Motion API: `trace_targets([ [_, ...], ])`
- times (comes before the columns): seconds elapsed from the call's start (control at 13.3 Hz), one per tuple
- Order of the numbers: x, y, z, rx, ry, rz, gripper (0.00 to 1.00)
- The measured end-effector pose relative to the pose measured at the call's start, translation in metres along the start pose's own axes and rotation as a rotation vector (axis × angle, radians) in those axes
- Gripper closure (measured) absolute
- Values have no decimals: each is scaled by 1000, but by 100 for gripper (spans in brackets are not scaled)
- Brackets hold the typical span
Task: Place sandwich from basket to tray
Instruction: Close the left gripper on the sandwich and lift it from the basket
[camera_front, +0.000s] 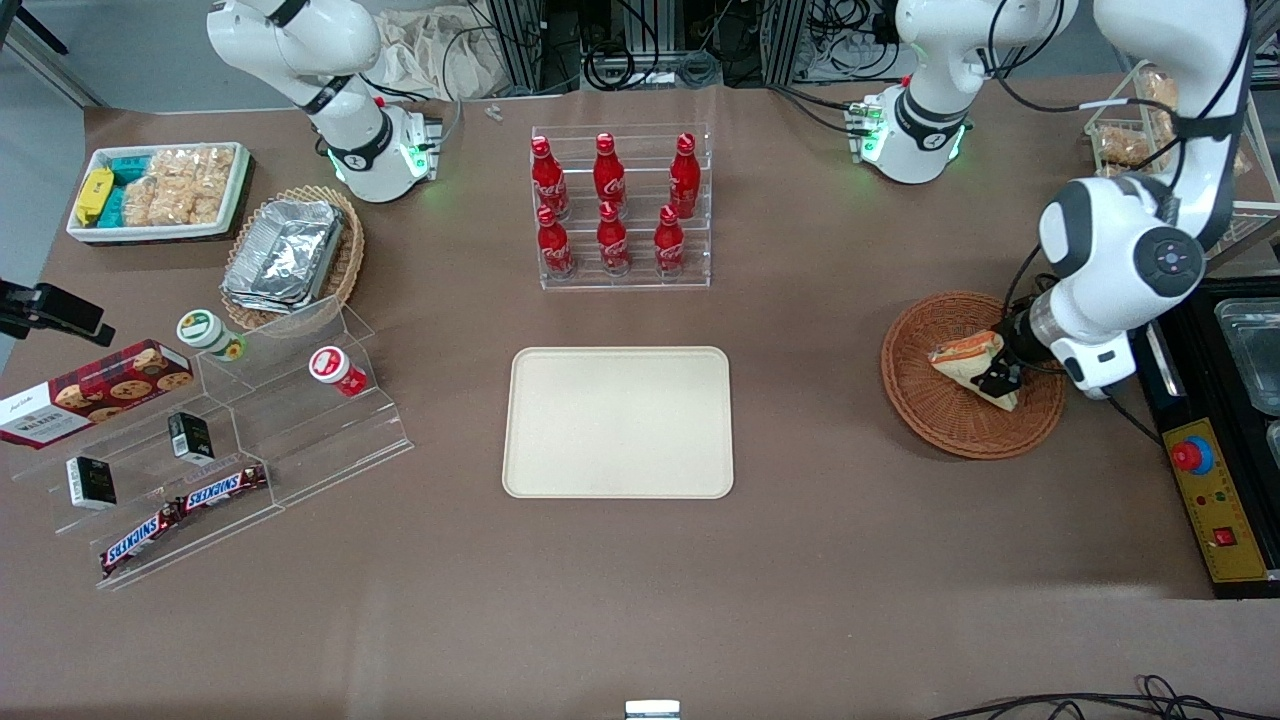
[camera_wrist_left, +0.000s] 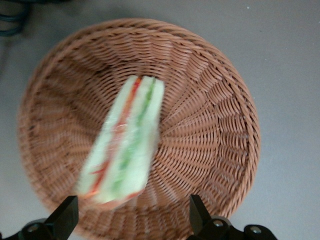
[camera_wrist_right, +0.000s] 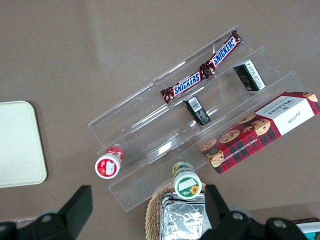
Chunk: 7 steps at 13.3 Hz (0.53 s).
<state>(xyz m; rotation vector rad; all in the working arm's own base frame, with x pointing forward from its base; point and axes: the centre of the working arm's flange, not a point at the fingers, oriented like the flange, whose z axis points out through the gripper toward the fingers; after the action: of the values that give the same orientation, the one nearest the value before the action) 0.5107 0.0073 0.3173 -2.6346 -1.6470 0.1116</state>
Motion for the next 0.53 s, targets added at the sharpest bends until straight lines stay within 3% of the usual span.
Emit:
trace_targets([
  [0.22,-2,-9,-2,20,7,-3,0],
  [0.53,0,-15,45,-25,30,-10,0],
])
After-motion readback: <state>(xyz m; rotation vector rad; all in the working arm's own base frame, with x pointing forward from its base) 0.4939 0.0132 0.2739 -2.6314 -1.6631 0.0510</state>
